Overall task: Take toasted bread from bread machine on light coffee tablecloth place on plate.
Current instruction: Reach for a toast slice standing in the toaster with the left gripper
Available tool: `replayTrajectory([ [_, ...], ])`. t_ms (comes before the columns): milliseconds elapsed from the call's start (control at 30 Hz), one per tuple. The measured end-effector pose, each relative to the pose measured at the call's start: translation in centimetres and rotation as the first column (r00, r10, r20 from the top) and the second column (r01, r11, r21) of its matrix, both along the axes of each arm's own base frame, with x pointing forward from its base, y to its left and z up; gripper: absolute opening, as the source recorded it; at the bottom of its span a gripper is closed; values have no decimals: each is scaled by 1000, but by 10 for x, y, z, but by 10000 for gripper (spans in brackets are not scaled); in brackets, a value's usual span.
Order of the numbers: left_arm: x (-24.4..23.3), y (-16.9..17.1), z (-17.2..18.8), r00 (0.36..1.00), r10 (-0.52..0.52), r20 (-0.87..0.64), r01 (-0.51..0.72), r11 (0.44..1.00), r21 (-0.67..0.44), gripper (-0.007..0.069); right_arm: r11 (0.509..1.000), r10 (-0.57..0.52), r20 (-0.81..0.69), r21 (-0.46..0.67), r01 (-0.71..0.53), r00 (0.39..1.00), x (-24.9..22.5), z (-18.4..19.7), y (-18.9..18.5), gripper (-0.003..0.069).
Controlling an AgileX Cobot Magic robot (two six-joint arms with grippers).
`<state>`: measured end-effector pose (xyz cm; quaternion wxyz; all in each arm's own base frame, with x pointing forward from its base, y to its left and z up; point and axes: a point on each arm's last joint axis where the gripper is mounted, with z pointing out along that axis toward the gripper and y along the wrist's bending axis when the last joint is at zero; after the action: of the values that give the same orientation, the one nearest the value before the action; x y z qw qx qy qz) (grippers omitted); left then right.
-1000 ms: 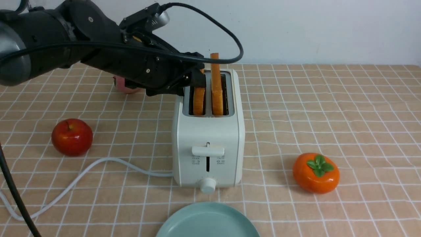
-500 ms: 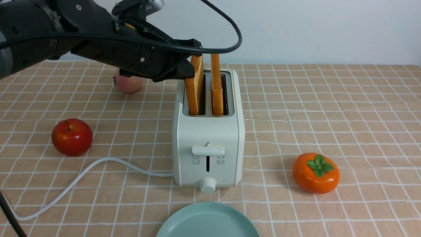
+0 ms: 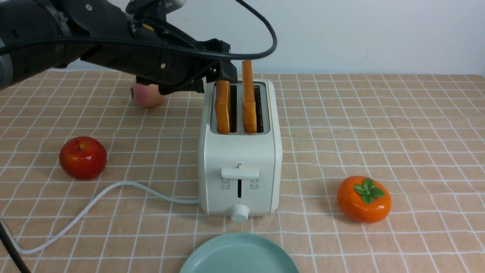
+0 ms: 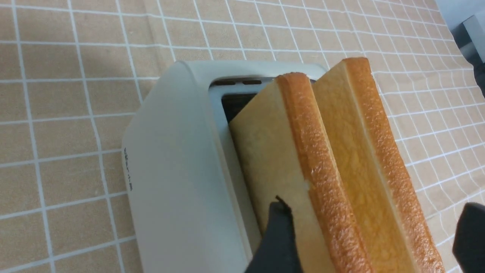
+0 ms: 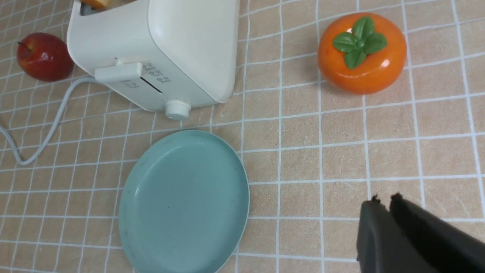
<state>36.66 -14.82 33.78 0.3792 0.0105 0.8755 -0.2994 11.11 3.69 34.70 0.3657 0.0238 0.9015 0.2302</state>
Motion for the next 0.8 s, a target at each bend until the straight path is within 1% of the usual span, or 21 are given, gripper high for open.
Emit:
replayTrajectory([
  [100,1,0,-3,1000,-6,-3,6,1000,9,570,1000,-4,8,1,4,1000,1,1,0,55],
  [233,5,-3,-14,999,-19,-33,20,1000,24,524,1000,-5,10,1,5,1000,1,1,0,57],
  [267,9,-4,-24,997,-27,-68,29,999,33,468,1000,-5,10,1,5,1000,1,1,0,59],
  [333,11,-6,-32,995,-35,-97,39,999,38,389,1000,-5,10,1,5,1000,1,1,0,62],
  [367,11,-6,-34,994,-35,-103,39,998,39,379,1000,-5,10,1,5,1000,1,1,0,62],
  [400,12,-7,-35,993,-37,-112,41,999,34,298,1000,-5,10,1,5,1000,1,1,0,64],
  [467,10,-6,-33,992,-44,-115,48,998,36,167,1000,-5,11,1,5,1000,1,1,0,68],
  [500,7,-5,-29,993,-51,-105,56,997,46,85,1000,-5,11,1,5,1000,1,1,0,69],
  [567,1,-3,-18,995,-57,-79,62,996,58,57,1000,-4,9,1,4,1000,1,1,0,71],
  [667,-12,2,5,998,-66,-22,67,996,66,60,1000,-3,8,0,3,1000,1,1,0,73],
  [767,-49,13,54,993,-90,82,86,995,51,60,1000,-3,8,0,3,1000,1,1,0,77],
  [800,-59,15,64,990,-103,96,98,994,48,60,1000,-3,8,0,3,1000,1,1,0,78],
])
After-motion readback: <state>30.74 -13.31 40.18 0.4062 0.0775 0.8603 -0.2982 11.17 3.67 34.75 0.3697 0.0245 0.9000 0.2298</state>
